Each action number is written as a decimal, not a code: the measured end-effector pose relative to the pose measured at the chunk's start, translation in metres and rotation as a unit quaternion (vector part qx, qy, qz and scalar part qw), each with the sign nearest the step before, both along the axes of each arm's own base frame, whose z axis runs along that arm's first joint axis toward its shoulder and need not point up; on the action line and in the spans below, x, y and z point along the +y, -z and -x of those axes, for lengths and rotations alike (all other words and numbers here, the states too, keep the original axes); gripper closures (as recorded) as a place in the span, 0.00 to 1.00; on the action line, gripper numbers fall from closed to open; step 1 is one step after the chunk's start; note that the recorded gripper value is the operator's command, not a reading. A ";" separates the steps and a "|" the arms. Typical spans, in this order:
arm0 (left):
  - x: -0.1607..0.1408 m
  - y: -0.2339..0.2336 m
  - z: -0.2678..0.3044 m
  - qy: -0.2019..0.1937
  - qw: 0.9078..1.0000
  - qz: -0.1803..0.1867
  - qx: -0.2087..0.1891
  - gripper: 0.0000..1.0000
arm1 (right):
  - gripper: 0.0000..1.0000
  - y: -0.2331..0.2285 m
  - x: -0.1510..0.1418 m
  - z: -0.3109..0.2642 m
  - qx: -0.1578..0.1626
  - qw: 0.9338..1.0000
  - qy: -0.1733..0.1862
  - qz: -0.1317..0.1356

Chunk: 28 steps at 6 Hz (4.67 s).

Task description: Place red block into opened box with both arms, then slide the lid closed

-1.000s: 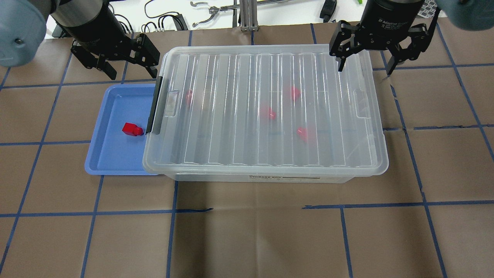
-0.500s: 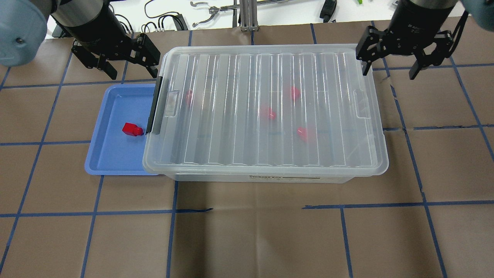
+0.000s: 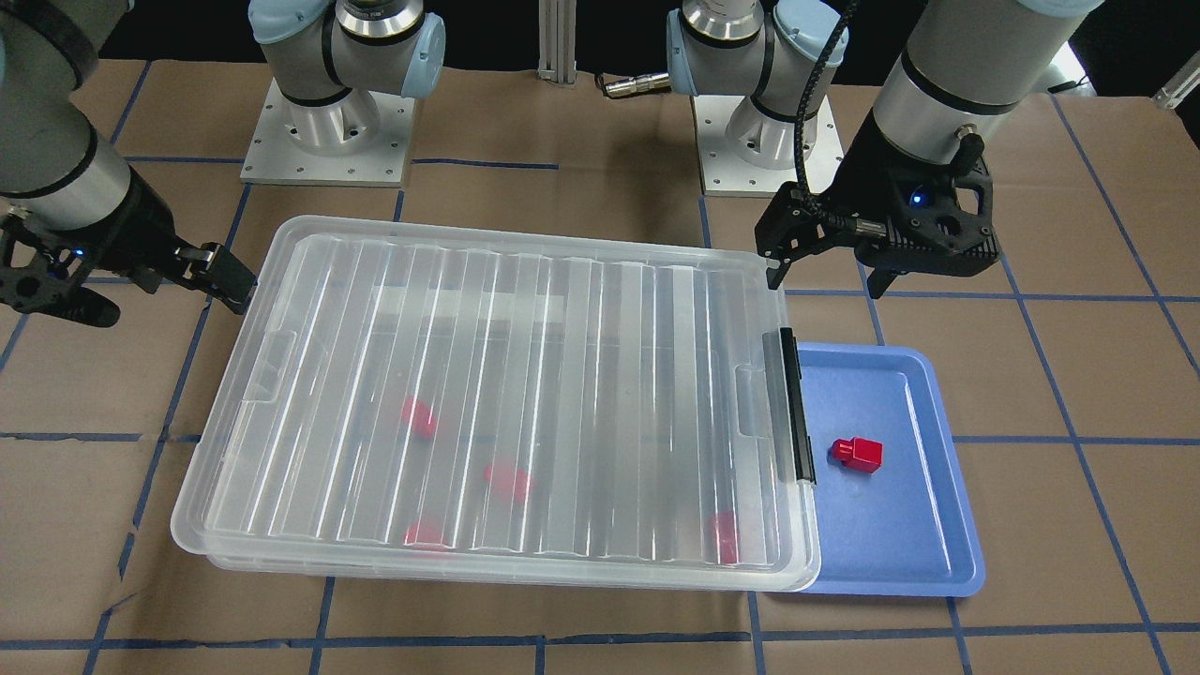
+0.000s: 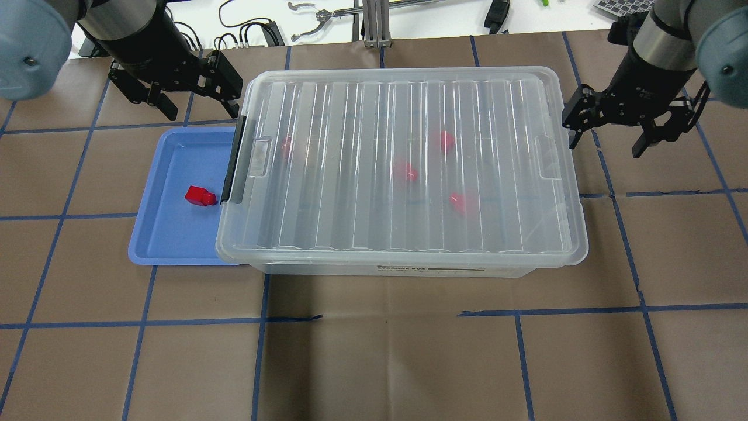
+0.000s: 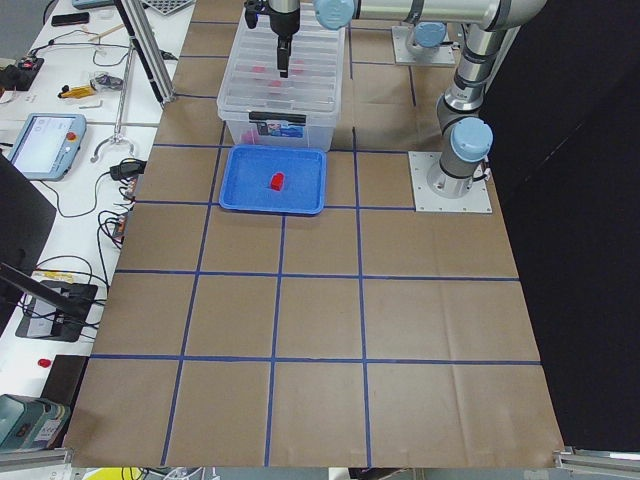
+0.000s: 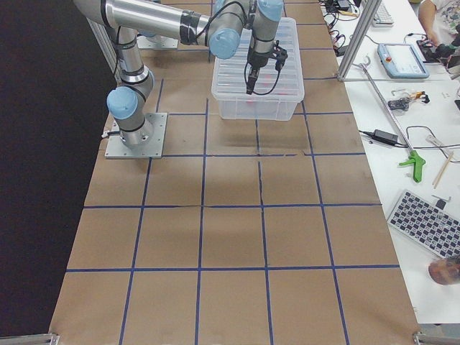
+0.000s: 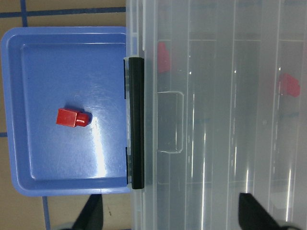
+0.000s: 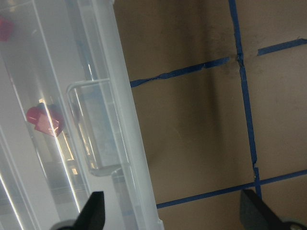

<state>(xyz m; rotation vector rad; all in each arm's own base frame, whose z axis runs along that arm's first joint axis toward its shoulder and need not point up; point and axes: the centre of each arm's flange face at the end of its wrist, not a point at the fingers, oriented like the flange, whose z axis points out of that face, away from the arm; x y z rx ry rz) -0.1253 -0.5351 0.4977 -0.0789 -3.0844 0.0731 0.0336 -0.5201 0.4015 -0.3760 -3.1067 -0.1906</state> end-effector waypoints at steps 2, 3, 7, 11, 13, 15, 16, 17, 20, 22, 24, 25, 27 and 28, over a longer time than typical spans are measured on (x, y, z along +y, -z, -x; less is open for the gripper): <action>-0.001 0.001 0.000 0.000 1.000 -0.001 0.000 0.01 | 0.00 0.032 0.008 -0.001 0.001 1.000 -0.002 -0.007; -0.001 0.001 0.000 0.000 1.000 -0.001 0.000 0.01 | 0.00 0.042 0.009 -0.001 0.006 1.000 -0.005 0.004; -0.001 0.001 0.000 0.001 1.000 -0.001 0.000 0.01 | 0.00 0.055 0.005 0.010 0.047 0.995 -0.076 0.046; -0.001 0.001 -0.002 0.008 1.000 -0.001 -0.004 0.01 | 0.00 0.052 0.005 0.055 0.062 0.993 -0.087 0.047; -0.004 0.000 -0.006 0.078 0.997 0.007 -0.013 0.01 | 0.00 0.052 0.008 0.090 0.067 0.993 -0.084 0.039; -0.009 0.003 -0.013 0.190 0.981 0.021 -0.026 0.01 | 0.00 0.052 0.012 0.123 0.066 0.994 -0.085 0.035; -0.012 0.009 -0.015 0.254 0.966 0.021 -0.029 0.01 | 0.00 0.052 0.015 0.138 0.068 0.993 -0.086 0.033; -0.016 0.013 -0.017 0.307 0.951 0.023 -0.031 0.01 | 0.00 0.052 0.018 0.151 0.070 0.993 -0.089 0.031; -0.029 0.019 -0.063 0.432 0.900 0.040 -0.038 0.01 | 0.00 0.050 0.026 0.183 0.072 0.994 -0.081 0.028; -0.044 0.038 -0.103 0.491 0.869 0.043 -0.038 0.01 | 0.00 0.045 0.028 0.191 0.074 0.994 -0.076 0.031; -0.051 0.068 -0.145 0.527 0.849 0.027 -0.021 0.02 | 0.00 0.014 0.025 0.178 0.080 0.992 -0.069 0.063; -0.052 0.091 -0.149 0.560 0.828 0.020 -0.012 0.02 | 0.00 -0.005 0.020 0.153 0.079 0.991 -0.071 0.086; -0.059 0.142 -0.154 0.633 0.773 0.024 -0.021 0.01 | 0.00 -0.049 0.003 0.078 0.066 0.990 -0.067 0.105; -0.059 0.164 -0.158 0.665 0.746 0.021 -0.020 0.01 | 0.00 -0.074 -0.002 0.034 0.053 0.992 -0.054 0.101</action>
